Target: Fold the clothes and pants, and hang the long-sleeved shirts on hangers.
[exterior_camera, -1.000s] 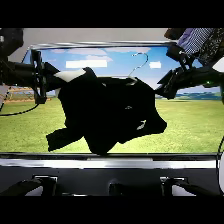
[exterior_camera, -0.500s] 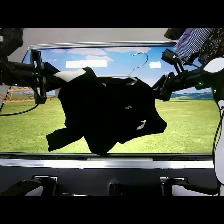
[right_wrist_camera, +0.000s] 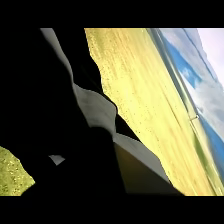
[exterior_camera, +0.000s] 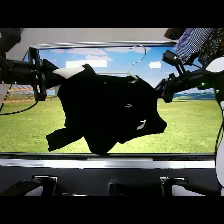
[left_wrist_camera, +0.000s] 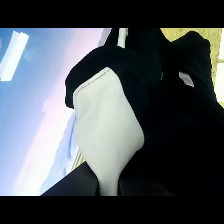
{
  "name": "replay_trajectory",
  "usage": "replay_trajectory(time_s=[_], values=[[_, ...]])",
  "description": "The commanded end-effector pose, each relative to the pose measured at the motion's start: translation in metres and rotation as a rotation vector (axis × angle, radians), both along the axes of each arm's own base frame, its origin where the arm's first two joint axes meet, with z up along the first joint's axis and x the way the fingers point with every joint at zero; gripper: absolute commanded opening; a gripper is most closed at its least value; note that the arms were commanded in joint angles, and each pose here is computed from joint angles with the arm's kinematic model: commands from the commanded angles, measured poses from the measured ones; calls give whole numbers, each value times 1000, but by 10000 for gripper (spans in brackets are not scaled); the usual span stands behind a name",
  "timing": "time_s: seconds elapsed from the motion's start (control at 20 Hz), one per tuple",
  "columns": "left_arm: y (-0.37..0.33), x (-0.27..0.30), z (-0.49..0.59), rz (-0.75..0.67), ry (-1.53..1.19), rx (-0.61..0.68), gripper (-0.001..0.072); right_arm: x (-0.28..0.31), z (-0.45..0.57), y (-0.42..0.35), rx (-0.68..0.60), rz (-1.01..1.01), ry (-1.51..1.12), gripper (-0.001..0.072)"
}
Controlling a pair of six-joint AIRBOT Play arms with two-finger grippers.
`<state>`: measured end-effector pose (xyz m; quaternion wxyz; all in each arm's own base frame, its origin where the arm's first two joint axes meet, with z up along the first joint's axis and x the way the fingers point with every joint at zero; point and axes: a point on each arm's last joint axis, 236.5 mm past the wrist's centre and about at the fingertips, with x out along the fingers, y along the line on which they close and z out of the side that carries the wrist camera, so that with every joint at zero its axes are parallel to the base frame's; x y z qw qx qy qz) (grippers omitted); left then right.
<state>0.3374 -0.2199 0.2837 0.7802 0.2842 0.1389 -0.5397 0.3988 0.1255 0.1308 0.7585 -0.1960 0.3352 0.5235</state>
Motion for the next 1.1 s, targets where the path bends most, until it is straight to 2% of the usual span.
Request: replay_trajectory(time_s=[0.0,0.05,0.1,0.25,0.35,0.65,0.95,1.05], values=[[0,3,2,10,-4,-9,43,-19,29,-7,-44,-40,-40,37],[0,3,2,10,-4,-9,50,-26,38,-12,-72,-62,-53,36],[0,3,1,10,-4,-9,121,-33,47,-18,-101,-95,-69,36],[3,15,5,112,51,-61,457,-51,80,-32,-159,-175,-160,36],[11,29,8,237,110,-116,555,-63,101,-39,-165,-258,-196,35],[39,68,16,581,250,-297,556,-88,151,-79,-200,-554,-323,35],[40,69,17,657,357,-381,556,-112,213,-170,-211,-1078,-506,38],[40,69,17,657,357,-382,555,-125,223,-210,-270,-1253,-539,38]])
